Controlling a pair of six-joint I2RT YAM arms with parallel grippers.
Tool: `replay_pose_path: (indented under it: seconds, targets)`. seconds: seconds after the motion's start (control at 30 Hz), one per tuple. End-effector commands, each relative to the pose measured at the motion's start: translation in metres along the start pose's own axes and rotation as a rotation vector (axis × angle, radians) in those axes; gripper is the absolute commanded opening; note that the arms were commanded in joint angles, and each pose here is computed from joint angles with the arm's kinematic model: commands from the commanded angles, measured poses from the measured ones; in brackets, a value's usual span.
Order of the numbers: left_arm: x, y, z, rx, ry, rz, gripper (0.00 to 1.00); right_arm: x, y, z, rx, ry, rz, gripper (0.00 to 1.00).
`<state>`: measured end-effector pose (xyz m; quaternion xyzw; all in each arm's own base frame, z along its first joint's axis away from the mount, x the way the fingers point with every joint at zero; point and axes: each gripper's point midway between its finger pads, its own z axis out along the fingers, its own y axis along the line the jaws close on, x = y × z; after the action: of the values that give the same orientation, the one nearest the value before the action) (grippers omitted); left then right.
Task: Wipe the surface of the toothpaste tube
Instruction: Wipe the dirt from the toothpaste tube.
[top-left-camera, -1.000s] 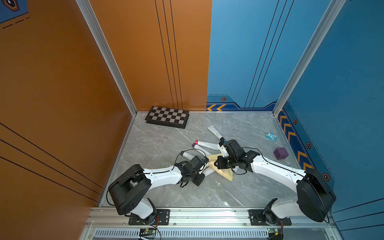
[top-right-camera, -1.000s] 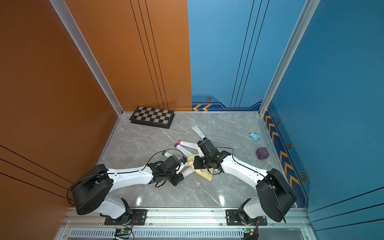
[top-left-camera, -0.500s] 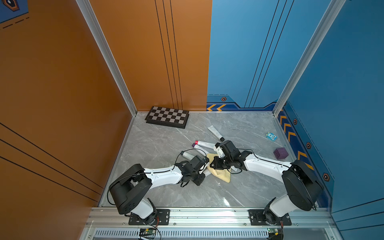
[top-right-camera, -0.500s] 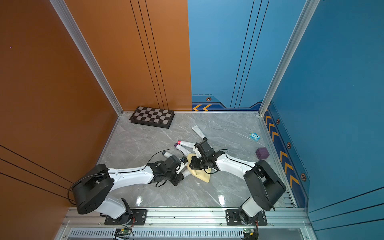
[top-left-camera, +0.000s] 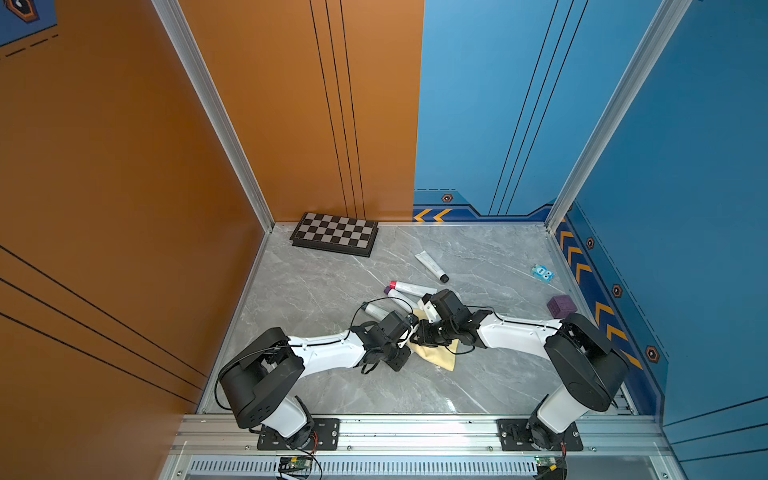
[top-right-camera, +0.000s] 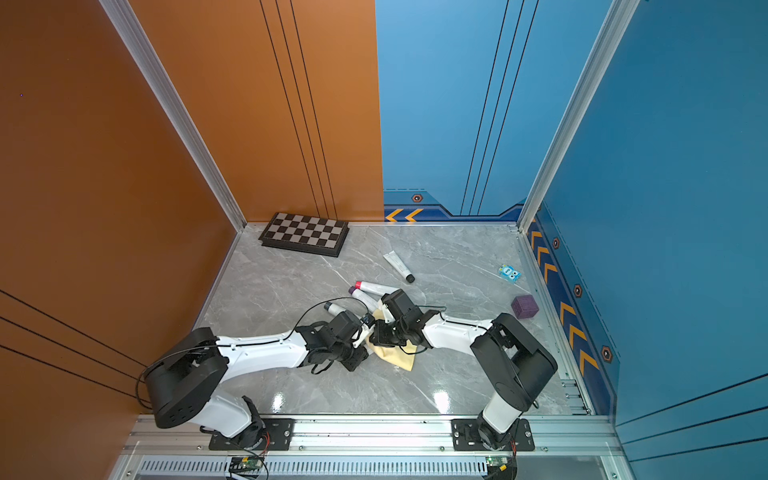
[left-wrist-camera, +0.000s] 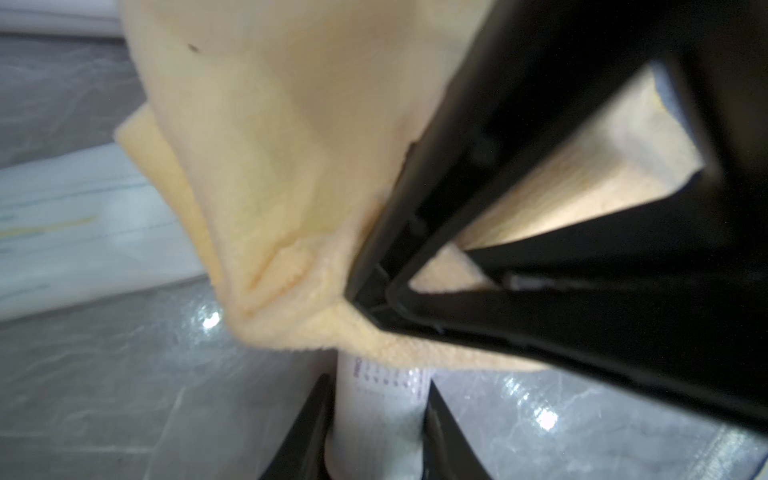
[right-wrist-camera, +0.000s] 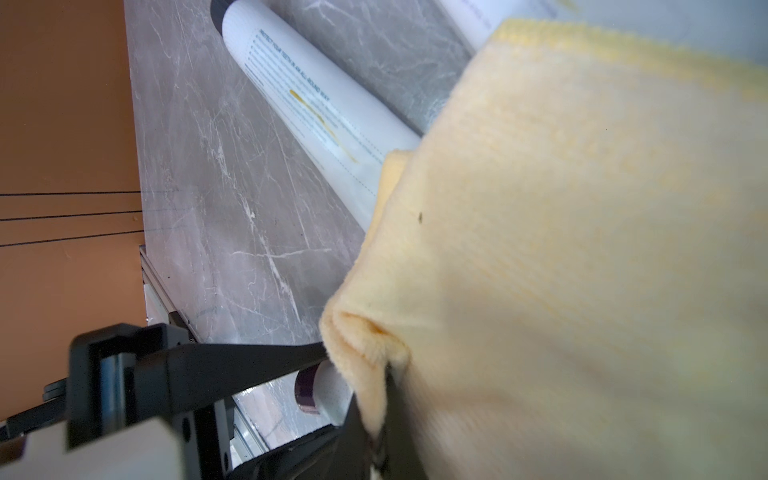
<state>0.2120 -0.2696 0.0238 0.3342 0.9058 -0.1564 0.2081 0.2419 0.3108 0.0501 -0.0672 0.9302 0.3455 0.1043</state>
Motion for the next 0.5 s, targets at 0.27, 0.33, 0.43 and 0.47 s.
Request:
replay_pose_path:
  seconds: [0.27,0.33,0.43,0.47]
  targets:
    - [0.025,0.001,0.011,-0.014,0.103,0.009,0.3,0.004,-0.101,-0.047,0.453,-0.012,0.001,0.0]
    - [0.025,0.001,0.011,-0.014,0.103,0.009,0.29,0.003,-0.106,-0.05,0.471,-0.019,0.006,0.0]
    - [0.025,0.001,0.012,-0.013,0.108,0.008,0.29,0.001,-0.097,-0.046,0.438,-0.01,0.0,0.0]
    - [0.026,0.001,0.013,-0.014,0.109,0.007,0.29,0.001,-0.092,-0.042,0.419,-0.005,-0.005,0.0]
